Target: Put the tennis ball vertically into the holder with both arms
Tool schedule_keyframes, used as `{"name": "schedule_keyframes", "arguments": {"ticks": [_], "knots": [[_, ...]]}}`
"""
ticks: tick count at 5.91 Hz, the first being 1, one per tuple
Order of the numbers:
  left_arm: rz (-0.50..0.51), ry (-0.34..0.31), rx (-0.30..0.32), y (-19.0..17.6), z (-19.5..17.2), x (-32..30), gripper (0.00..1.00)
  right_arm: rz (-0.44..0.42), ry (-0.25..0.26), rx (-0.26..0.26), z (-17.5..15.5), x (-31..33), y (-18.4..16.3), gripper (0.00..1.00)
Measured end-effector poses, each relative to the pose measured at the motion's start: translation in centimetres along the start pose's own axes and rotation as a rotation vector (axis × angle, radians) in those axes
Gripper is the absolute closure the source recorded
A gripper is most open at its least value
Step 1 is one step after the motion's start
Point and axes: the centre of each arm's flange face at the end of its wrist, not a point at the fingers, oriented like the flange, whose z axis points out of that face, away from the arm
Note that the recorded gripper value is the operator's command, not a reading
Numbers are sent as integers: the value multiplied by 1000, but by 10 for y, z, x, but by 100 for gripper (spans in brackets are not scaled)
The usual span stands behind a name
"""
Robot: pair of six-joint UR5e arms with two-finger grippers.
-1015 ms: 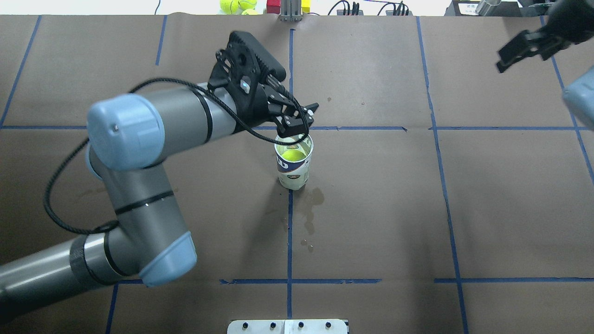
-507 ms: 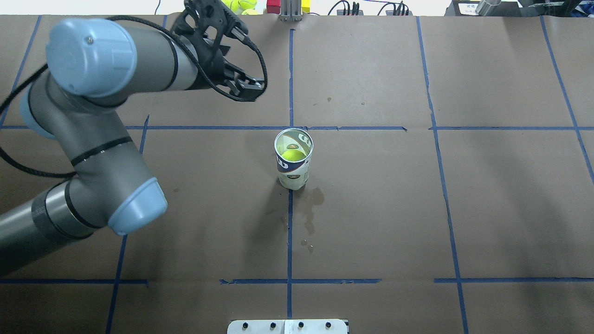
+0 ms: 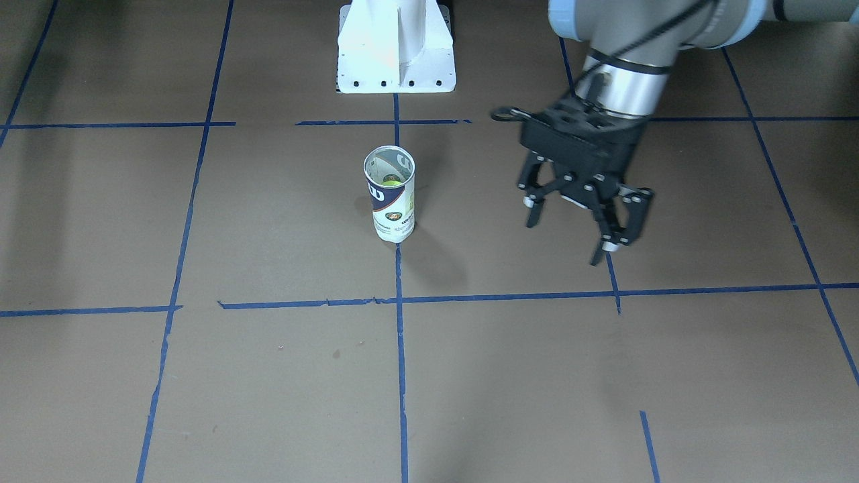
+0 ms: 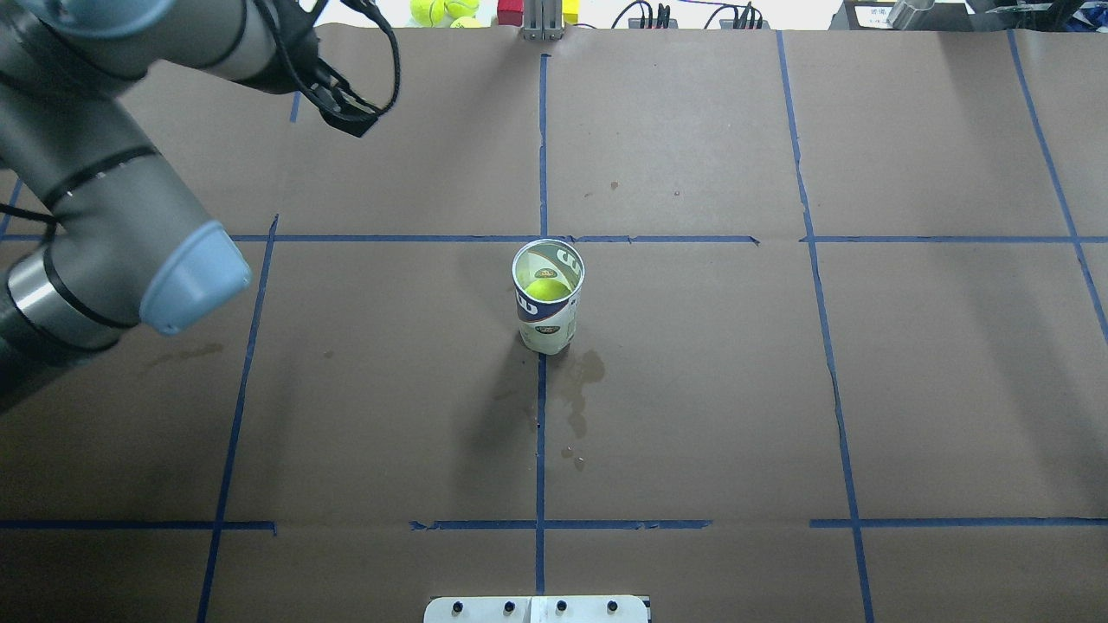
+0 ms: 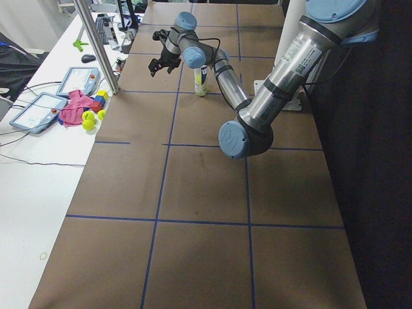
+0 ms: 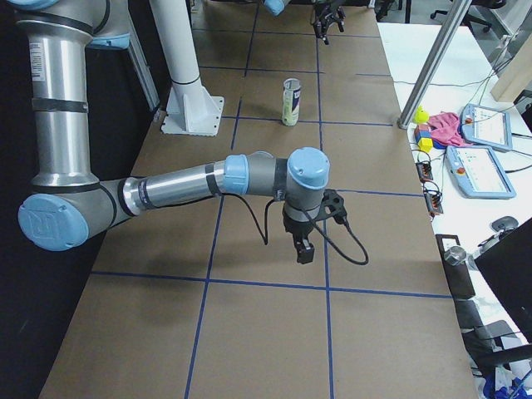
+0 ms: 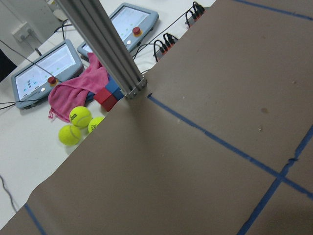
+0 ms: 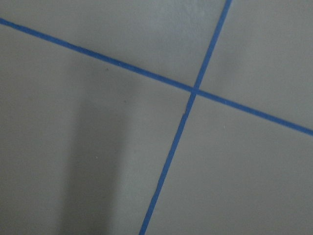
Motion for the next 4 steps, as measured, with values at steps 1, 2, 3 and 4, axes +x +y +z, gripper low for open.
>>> {"name": "schedule_keyframes", "arguments": {"ticks": [1, 2, 3, 4], "knots": [[-48, 32, -107, 14, -8, -44, 0, 36, -13, -35, 18, 12, 18, 0], [-110, 63, -197, 36, -21, -92, 0, 62, -24, -61, 31, 22, 26, 0], [-228, 60, -278, 74, -29, -151, 0, 80, -31, -78, 40, 29, 29, 0], [-369, 27, -358, 120, -27, -218, 0, 88, -35, -86, 45, 33, 30, 0]]}}
